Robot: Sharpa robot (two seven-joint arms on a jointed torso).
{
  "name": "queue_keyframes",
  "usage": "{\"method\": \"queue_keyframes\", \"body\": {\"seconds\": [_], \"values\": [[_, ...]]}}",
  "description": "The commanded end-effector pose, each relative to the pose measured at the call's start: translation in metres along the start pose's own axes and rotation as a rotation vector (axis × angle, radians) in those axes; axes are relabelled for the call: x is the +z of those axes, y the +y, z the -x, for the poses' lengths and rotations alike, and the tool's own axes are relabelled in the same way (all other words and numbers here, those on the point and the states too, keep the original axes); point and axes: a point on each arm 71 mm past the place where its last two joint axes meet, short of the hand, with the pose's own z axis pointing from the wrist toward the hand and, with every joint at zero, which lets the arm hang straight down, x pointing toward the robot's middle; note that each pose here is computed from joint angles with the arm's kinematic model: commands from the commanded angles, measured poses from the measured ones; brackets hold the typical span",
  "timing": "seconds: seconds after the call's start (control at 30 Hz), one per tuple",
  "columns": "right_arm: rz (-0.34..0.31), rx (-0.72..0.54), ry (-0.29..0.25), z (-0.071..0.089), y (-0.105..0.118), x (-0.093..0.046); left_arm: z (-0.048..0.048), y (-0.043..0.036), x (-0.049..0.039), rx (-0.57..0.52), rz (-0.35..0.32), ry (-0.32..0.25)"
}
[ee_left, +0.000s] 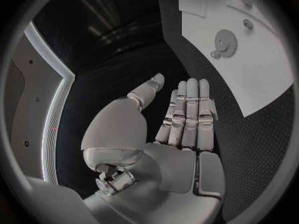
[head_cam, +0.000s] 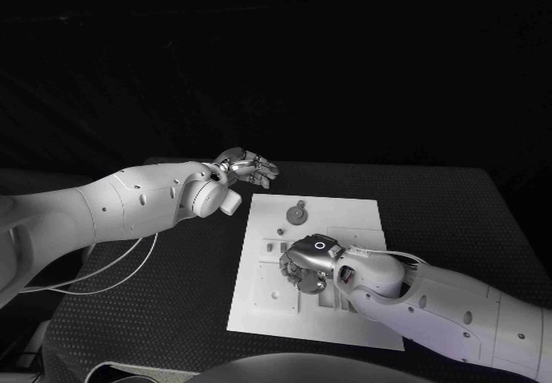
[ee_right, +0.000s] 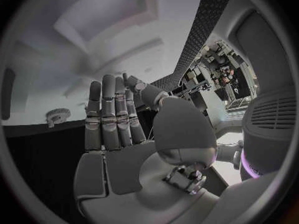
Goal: Assemble the parts on the task board
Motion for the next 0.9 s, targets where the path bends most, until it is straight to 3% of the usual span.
{"method": "queue_keyframes", "body": {"seconds": [0.03,0.9], "values": [[0.003,-0.012,0.013,-0.0015,-0.0001,-0.0003,-0.0019,-0.0021,0.0004,-0.009,-0.007,0.016],[0.001,-0.01,0.038,-0.0036,-0.0013,-0.0001,-0.0018,-0.0022,0.0003,-0.009,-0.005,0.021]]}}
